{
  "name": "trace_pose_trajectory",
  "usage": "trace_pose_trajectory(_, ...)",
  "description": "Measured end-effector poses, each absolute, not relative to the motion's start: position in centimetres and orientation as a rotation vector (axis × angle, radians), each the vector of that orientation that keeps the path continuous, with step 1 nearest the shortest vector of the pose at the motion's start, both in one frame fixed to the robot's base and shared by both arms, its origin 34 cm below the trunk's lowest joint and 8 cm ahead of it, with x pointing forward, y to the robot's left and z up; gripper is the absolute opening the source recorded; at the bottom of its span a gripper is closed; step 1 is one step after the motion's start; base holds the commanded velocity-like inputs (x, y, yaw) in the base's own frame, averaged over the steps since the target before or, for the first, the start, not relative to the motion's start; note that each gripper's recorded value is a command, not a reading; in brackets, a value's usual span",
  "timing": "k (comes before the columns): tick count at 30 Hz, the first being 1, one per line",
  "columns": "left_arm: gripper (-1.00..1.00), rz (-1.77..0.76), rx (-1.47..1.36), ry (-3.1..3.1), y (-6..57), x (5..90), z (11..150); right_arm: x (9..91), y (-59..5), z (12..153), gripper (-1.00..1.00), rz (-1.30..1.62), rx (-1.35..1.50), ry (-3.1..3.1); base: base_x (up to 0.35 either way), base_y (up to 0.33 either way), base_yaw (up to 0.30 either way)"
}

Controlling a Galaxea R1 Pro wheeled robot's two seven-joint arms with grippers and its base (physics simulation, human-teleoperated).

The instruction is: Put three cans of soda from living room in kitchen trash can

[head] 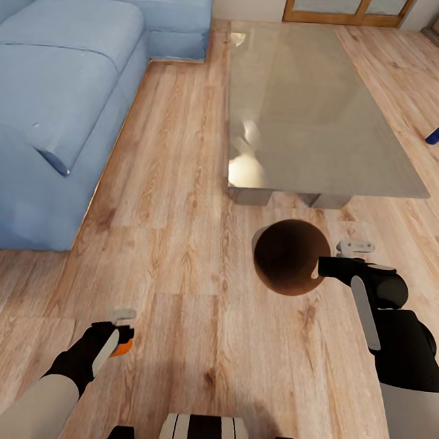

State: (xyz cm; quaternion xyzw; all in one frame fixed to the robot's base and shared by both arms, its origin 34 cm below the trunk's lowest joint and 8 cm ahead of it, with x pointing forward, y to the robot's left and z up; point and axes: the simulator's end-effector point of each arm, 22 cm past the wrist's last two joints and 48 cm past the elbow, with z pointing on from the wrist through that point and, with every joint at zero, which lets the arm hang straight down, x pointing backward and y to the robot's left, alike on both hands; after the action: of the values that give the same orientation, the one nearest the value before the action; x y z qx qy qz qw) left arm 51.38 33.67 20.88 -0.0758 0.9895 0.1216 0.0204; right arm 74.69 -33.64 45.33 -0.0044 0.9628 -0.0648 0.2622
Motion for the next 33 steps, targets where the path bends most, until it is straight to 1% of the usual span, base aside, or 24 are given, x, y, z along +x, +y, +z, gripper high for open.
trace_pose_trajectory(8,1.0,0.378,-0.237,3.06,33.71,51.36,20.54,74.51,-33.27,44.71,-1.0,-0.161,-0.013,2.615,0.0,0.086,0.0)
trace_pose_trajectory(33,1.0,0.376,-0.235,3.059,33.72,51.36,20.5,74.41,-33.02,44.52,-1.0,-0.167,-0.022,2.619,0.0,0.002,0.0)
